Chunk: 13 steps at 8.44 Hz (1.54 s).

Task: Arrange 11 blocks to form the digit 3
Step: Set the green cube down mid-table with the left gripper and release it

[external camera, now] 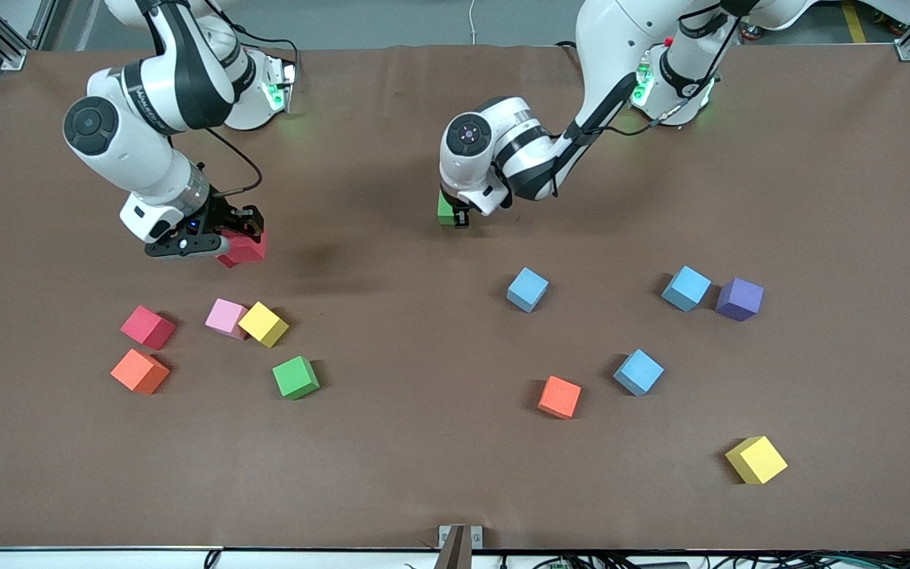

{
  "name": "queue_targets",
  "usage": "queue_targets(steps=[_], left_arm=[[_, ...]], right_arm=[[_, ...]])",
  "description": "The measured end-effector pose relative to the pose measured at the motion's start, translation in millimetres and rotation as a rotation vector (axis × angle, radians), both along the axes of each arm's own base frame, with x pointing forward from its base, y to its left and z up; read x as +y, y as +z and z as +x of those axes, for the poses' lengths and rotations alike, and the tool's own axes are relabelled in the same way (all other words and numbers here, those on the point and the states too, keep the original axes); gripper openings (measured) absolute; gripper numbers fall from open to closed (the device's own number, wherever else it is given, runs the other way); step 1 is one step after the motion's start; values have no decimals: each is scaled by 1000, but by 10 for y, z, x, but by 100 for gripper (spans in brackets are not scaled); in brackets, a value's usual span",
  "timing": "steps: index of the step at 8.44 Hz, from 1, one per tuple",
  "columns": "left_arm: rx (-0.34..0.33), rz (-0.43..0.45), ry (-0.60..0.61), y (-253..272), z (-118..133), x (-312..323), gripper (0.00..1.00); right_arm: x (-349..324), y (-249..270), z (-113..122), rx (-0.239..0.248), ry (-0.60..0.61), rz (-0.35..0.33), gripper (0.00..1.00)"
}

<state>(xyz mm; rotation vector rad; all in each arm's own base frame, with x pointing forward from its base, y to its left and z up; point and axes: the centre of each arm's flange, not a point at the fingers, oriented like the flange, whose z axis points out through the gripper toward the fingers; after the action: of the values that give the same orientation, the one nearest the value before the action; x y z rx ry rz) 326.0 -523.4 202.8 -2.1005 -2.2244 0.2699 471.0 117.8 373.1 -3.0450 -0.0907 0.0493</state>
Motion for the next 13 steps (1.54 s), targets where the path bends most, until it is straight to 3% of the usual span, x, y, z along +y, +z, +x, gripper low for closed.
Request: queue_targets(steps=[6, 13], left_arm=[[-4, -8, -27, -49, -234, -77, 60], [-6, -4, -38, -40, -301, -75, 100]], right_arm=[[43, 0, -11, 0, 9, -1, 56], [70, 1, -18, 0, 15, -1, 56]])
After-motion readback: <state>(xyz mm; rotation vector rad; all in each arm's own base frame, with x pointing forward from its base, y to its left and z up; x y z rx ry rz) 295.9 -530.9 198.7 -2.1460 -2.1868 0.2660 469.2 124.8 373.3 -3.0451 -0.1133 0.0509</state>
